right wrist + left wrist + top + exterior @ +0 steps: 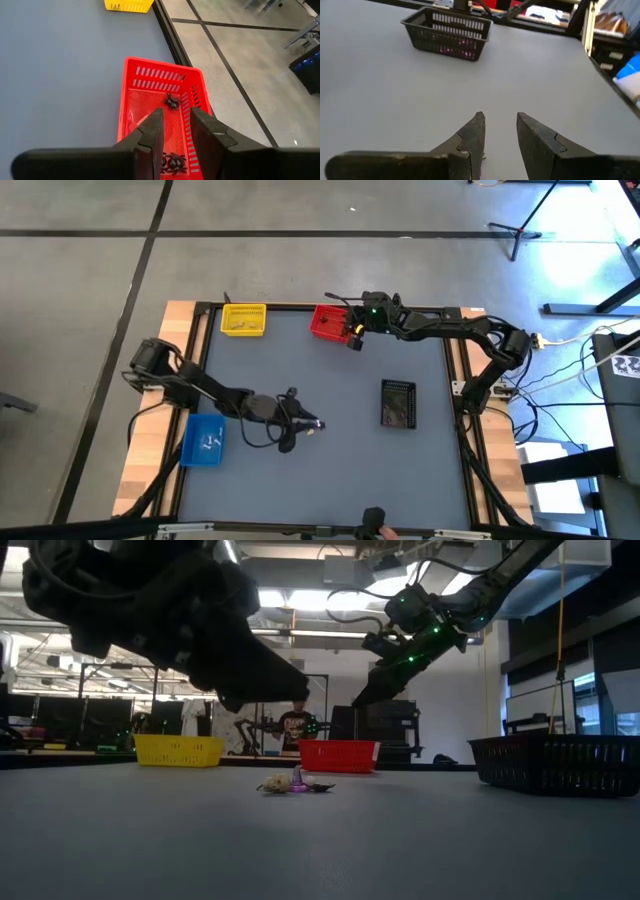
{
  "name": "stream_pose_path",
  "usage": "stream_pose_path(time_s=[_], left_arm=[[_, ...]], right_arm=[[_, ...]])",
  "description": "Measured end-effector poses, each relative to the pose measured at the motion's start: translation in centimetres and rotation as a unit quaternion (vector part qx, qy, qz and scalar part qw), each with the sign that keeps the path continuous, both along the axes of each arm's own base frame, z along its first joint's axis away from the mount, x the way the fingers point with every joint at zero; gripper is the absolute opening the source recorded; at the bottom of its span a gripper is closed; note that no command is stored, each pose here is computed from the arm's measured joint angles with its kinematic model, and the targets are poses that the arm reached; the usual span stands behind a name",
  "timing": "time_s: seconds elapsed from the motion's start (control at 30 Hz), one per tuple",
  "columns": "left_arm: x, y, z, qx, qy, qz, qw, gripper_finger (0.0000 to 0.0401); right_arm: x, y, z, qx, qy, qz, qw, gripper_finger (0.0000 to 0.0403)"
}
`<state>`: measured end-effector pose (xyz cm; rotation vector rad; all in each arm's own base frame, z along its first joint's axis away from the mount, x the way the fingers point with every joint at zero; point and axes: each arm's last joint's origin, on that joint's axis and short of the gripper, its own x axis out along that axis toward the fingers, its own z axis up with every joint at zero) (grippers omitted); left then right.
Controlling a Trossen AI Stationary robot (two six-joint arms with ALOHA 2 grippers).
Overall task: Sort Halloween decoration
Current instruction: Put the purple hat toy into the black bin
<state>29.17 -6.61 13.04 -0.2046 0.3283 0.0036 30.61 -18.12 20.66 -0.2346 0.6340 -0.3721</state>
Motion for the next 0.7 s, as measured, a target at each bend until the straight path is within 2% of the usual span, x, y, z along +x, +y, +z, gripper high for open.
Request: stream_pose_path(time_s=[0.27,0.7], left_arm=[[1.7,-0.5,-2.2,0.020,0.033,-0.010,0.999,0.0105],[1.4,-0.3,-3.9,0.040,0.087,0.007,0.995,0.0105]], right_arm=[[0.0,0.0,0.0,0.000,0.000,0.000,1.000,0.0095],[-0.1,0.1,-0.2,0.006,0.010,0.000,1.000,0.0095]])
